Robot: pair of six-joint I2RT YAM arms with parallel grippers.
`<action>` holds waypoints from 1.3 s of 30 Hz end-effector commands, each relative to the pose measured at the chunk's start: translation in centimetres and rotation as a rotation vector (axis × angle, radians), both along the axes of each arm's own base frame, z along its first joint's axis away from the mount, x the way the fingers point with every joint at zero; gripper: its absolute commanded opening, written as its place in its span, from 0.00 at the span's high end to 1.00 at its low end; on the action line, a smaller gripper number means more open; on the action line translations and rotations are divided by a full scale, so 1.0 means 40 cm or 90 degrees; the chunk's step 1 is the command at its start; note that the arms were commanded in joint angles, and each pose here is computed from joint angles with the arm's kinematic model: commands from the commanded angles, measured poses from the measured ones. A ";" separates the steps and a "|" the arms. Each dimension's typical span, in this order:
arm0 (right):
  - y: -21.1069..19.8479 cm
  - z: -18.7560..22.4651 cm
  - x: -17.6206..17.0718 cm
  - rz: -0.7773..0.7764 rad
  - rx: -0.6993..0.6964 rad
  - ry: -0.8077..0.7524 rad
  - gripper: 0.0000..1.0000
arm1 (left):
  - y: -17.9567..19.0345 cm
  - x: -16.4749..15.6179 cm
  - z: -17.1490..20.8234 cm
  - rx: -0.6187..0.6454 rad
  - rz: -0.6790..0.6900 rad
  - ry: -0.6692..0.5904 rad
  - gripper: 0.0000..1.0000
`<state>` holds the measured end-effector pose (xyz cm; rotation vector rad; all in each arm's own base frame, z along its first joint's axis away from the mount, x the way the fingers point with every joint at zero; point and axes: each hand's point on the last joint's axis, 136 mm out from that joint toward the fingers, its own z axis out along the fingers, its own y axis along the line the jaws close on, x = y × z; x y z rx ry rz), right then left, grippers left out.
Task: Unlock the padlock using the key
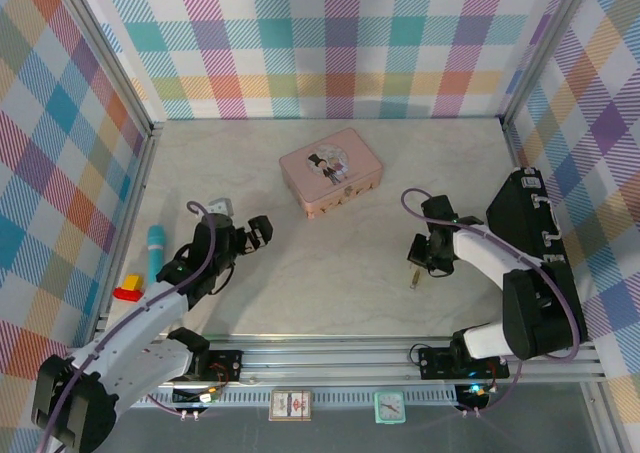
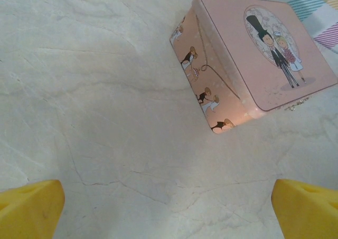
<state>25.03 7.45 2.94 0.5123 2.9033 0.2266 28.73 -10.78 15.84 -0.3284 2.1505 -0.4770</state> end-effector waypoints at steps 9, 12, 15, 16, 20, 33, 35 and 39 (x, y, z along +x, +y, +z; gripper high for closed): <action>-0.006 -0.019 0.039 0.003 -0.020 -0.003 1.00 | 0.017 -0.009 0.006 0.015 -0.002 -0.032 0.00; 0.006 -0.023 0.044 0.015 -0.007 -0.007 1.00 | 0.015 -0.008 0.007 0.015 -0.004 -0.032 0.00; 0.008 -0.022 0.050 0.026 -0.006 -0.015 1.00 | 0.015 -0.010 0.015 0.014 -0.007 -0.038 0.00; 0.007 -0.023 0.052 0.030 -0.009 -0.016 1.00 | 0.015 -0.010 0.018 0.013 -0.006 -0.041 0.00; 0.000 -0.026 0.056 0.037 -0.023 -0.013 0.94 | 0.019 -0.014 0.022 0.013 -0.004 -0.044 0.00; 0.011 0.087 0.082 0.067 -0.009 -0.100 0.59 | 0.029 -0.005 0.051 0.039 0.001 -0.060 0.00; 0.021 0.137 0.090 0.080 0.007 -0.139 0.56 | 0.037 -0.002 0.067 0.050 0.008 -0.069 0.00; 0.072 0.258 0.110 0.135 0.075 -0.243 0.46 | 0.069 0.006 0.101 0.079 0.046 -0.089 0.00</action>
